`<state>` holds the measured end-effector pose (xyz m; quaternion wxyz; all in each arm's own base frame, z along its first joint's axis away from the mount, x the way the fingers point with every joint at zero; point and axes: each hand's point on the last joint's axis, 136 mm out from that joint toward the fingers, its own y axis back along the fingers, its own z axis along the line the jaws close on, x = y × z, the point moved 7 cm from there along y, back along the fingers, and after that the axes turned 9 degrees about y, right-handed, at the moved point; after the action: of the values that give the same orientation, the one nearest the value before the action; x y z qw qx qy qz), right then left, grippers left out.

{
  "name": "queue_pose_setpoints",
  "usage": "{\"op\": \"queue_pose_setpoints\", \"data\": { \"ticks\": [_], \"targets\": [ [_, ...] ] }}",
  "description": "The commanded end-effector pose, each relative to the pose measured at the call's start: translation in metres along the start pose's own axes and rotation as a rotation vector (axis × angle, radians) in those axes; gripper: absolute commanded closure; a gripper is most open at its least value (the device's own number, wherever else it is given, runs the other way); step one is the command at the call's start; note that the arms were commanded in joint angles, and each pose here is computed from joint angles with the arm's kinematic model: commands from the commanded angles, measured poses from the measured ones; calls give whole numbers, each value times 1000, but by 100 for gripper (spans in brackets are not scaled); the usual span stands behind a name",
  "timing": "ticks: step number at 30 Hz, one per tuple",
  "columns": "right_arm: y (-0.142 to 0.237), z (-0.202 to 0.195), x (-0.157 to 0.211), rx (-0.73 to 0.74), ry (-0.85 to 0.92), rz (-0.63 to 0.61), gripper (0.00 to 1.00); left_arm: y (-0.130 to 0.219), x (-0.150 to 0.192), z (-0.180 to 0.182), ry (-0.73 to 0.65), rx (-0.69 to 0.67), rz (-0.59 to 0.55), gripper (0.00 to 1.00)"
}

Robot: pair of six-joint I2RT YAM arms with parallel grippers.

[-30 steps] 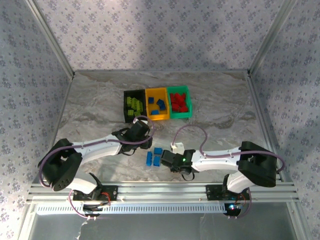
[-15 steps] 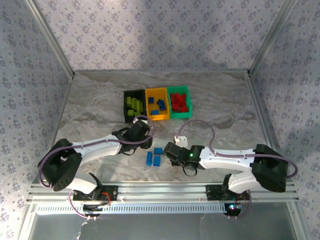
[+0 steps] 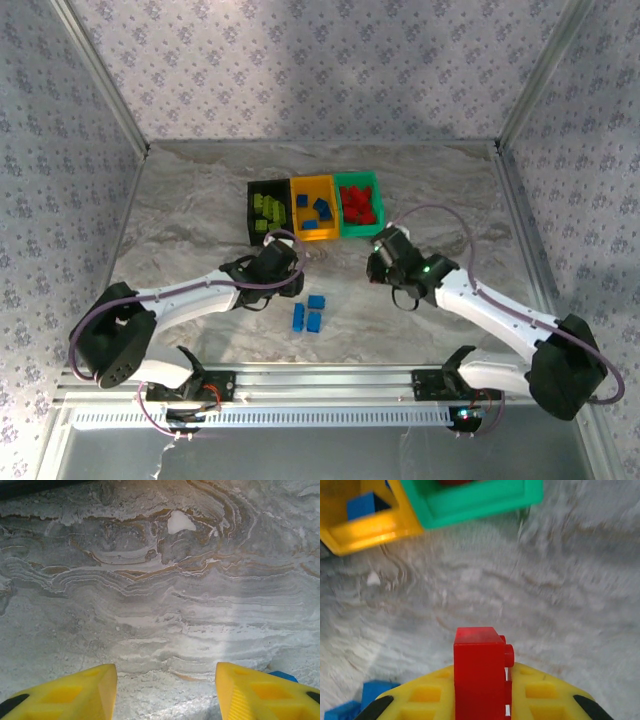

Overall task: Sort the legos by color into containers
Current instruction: Place the lego in the container.

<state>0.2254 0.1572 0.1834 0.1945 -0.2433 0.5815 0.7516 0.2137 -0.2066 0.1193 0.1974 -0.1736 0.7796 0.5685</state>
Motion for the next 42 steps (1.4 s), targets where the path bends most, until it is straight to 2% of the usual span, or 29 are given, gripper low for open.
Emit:
{"op": "queue_pose_setpoints", "data": {
  "ticks": [1, 7, 12, 19, 34, 37, 42],
  "targets": [
    [4, -6, -24, -56, 64, 0, 77, 4, 3, 1, 31, 24, 10, 46],
    [-12, -5, -74, -73, 95, -35, 77, 11, 3, 0, 44, 42, 16, 46],
    [-26, 11, -117, -121, 142, -27, 77, 23, 2, 6, 77, 29, -17, 46],
    [-59, 17, -150, -100, 211, 33, 76, 29, 3, 8, 116, 55, -38, 45],
    [-138, 11, -178, -50, 274, 149, 75, 30, 5, 8, 97, 43, -6, 45],
    [-150, 7, -179, -15, 287, 162, 74, 31, 5, 9, 99, 41, -13, 45],
    [-150, 9, -176, -28, 285, 164, 65, 31, 8, 11, 98, 35, -7, 45]
  ]
}}
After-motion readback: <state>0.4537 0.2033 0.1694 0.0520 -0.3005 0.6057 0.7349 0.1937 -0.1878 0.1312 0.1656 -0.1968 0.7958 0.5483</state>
